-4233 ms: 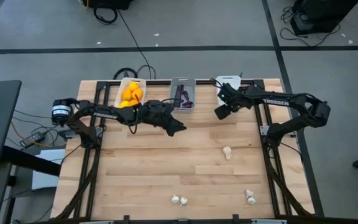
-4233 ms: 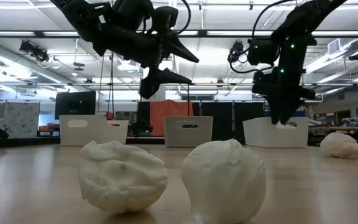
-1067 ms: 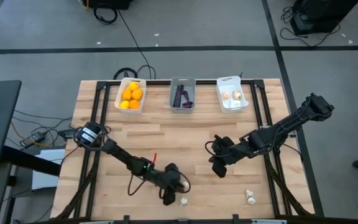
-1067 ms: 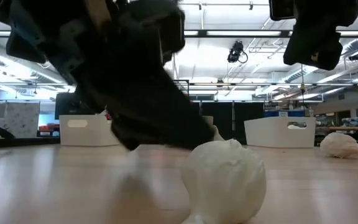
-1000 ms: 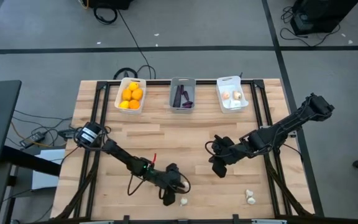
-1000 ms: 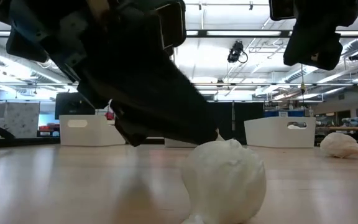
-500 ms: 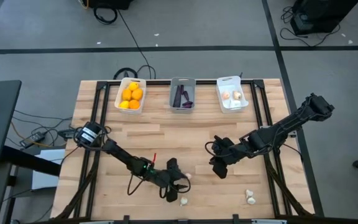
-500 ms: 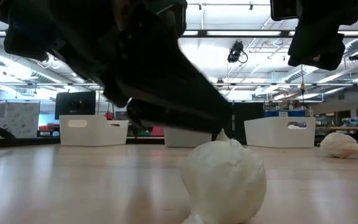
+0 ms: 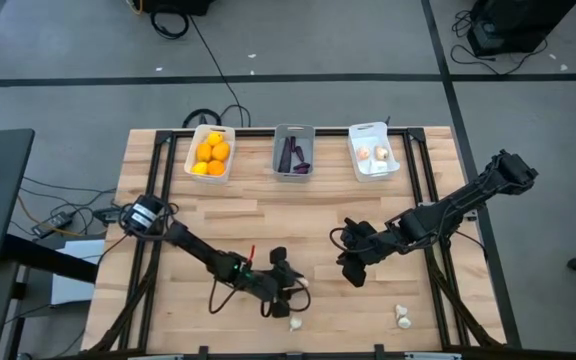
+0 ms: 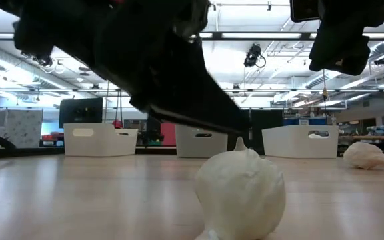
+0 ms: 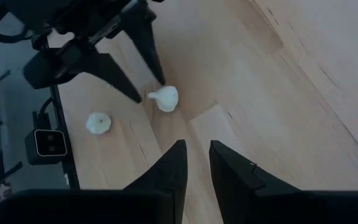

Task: Sort produce into baskets
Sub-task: Put the garlic into the right white bin

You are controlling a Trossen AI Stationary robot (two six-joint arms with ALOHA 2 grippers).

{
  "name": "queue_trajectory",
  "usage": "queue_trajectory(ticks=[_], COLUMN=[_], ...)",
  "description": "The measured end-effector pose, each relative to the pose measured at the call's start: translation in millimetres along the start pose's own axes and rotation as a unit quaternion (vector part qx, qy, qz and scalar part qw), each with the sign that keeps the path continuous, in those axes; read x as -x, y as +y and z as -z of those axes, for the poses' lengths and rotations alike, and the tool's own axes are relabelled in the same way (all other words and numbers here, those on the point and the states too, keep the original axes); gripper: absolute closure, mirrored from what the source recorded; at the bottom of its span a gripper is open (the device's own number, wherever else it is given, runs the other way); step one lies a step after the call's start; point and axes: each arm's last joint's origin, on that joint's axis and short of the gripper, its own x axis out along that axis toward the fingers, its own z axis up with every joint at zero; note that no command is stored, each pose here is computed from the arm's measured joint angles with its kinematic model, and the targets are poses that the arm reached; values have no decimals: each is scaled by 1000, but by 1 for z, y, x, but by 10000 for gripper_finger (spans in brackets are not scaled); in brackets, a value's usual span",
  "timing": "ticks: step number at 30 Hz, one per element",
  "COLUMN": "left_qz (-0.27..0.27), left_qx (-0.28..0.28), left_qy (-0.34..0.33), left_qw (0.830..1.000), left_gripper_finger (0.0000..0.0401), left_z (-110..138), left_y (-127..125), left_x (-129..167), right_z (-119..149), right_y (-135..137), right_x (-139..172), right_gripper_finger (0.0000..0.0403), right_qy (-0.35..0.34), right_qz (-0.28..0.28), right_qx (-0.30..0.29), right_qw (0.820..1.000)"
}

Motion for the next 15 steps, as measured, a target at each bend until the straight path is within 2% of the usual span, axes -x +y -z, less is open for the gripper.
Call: queue_trajectory(ticks=[7,11,15], left_qz=[26,52,54], left_qx=[0,0,1], left_qy=[21,39,42], left_qw=[999,998,998], left_gripper_finger=[253,274,297], left_z=[3,6,11], left_y=[6,9,9], left_x=[-3,-6,-10], right_z=[0,0,0], right_y=[0,0,0], right_x=[0,0,0], right_gripper_finger=[321,321,321], right_qy=[0,0,-1], right_qz=[0,0,2], right_qx=[0,8,13], right_qw=[1000,1000,1000])
